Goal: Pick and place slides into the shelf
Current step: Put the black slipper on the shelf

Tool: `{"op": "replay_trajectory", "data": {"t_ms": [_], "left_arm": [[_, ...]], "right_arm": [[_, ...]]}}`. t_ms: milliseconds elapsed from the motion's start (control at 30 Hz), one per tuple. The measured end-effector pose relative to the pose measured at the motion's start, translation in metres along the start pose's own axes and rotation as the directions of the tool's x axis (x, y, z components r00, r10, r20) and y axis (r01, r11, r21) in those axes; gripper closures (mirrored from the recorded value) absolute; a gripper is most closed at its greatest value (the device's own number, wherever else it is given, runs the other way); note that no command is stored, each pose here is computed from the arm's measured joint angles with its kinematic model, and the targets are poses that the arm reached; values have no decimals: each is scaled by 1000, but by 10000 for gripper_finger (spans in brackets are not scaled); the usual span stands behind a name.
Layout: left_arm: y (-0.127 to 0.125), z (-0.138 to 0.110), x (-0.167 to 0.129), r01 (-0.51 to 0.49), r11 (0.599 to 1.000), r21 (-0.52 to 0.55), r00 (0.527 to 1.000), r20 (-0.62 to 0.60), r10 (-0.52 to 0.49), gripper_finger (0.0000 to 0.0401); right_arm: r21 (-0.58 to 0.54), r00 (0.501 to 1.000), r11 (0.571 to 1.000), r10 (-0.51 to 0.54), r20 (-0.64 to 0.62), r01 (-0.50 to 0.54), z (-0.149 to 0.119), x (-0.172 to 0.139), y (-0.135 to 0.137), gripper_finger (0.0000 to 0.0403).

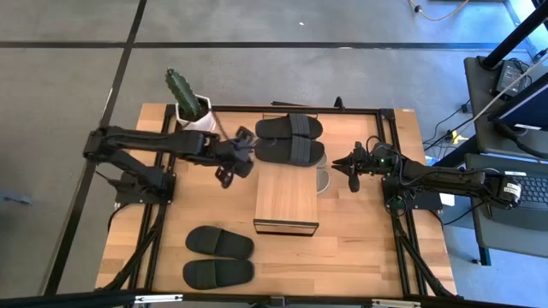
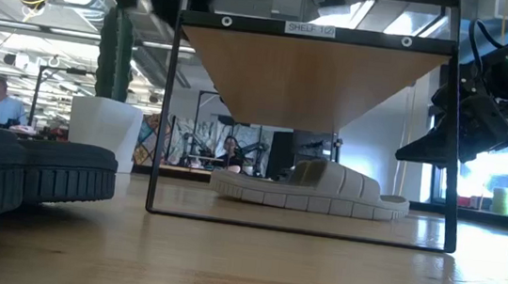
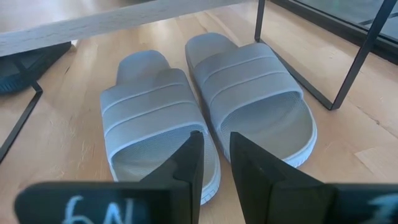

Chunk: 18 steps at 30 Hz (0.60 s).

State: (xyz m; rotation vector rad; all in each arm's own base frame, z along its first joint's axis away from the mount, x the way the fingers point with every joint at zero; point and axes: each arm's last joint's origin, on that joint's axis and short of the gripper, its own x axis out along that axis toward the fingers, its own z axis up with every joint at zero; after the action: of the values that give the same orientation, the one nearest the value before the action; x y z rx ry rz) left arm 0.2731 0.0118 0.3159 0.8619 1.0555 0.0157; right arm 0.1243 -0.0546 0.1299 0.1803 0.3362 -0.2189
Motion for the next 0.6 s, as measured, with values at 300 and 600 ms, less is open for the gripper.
{"op": "replay_trajectory", "data": {"t_ms": [300,600], "left_arm": [[-23,1,-58,63,948,-313,987,163,-12,248],[-66,34,-72,206,927,-314,954,274,-119,248]], "right_arm": [[-1,1000,1000,0,3,0,0,0,0,323],[29,1000,1000,7,-17,-7,-2,0,0,323]]}}
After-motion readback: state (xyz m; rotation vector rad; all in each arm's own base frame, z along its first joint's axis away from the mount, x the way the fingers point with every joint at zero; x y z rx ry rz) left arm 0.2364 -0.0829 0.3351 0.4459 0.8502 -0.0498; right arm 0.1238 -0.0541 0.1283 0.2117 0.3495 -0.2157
